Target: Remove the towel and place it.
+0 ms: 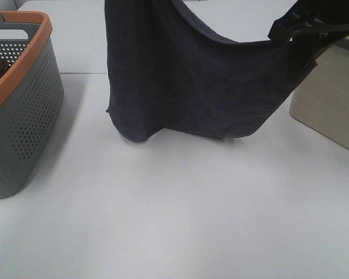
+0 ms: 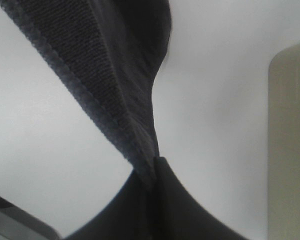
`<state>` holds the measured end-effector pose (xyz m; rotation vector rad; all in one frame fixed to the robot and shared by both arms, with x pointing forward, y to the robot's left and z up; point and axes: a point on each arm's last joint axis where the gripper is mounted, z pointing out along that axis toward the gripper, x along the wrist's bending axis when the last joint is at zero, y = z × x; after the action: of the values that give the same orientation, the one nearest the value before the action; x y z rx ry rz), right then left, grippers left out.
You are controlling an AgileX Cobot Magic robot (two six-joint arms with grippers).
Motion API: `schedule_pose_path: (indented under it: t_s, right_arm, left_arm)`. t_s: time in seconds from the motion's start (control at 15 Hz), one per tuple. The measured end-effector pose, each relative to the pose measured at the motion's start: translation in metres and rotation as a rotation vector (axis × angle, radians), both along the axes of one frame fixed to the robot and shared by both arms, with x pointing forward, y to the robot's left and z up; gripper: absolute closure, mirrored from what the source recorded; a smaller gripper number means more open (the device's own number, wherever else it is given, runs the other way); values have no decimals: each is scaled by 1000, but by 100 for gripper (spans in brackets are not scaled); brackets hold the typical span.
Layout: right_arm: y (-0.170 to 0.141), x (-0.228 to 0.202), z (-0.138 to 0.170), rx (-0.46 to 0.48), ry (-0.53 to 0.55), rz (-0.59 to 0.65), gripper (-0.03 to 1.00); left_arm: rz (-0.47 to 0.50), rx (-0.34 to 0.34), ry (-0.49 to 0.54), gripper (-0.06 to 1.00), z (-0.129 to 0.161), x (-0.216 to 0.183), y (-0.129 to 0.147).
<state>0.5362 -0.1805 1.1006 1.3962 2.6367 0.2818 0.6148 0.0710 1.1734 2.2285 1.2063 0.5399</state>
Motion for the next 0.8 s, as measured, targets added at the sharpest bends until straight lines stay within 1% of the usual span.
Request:
schedule_pose_path:
  t_s: [0.07,0.13,0.2,0.33,0.47,0.53,0.6,0.67,0.8]
  right_arm:
    - [-1,11,-4,-37,-70,15,97]
    - [0,20,-7,-42,-125,22,97]
    - [3,29,-10,-41,-179,30,97]
    - [9,49,-6,-13,-317,32,97]
    - [16,69,0,10,-419,34,97]
    - [19,79,-2,7,-446,39,97]
    - [22,90,-1,4,-480,45,97]
    - [24,96,-1,3,-497,48,97]
    - [29,117,1,-21,-581,59,97]
  left_arm:
    - [36,39,51,94,-21,13,10]
    - [64,60,66,94,-32,24,18]
    - [85,68,56,94,-37,32,24]
    - [101,58,17,94,-39,42,30]
    - [104,16,-70,94,-34,50,32]
    - [104,-10,-125,94,-30,55,32]
    - [106,-23,-187,94,-26,60,34]
    - [107,-30,-224,94,-24,63,35]
    - [93,-33,-372,94,-22,77,34]
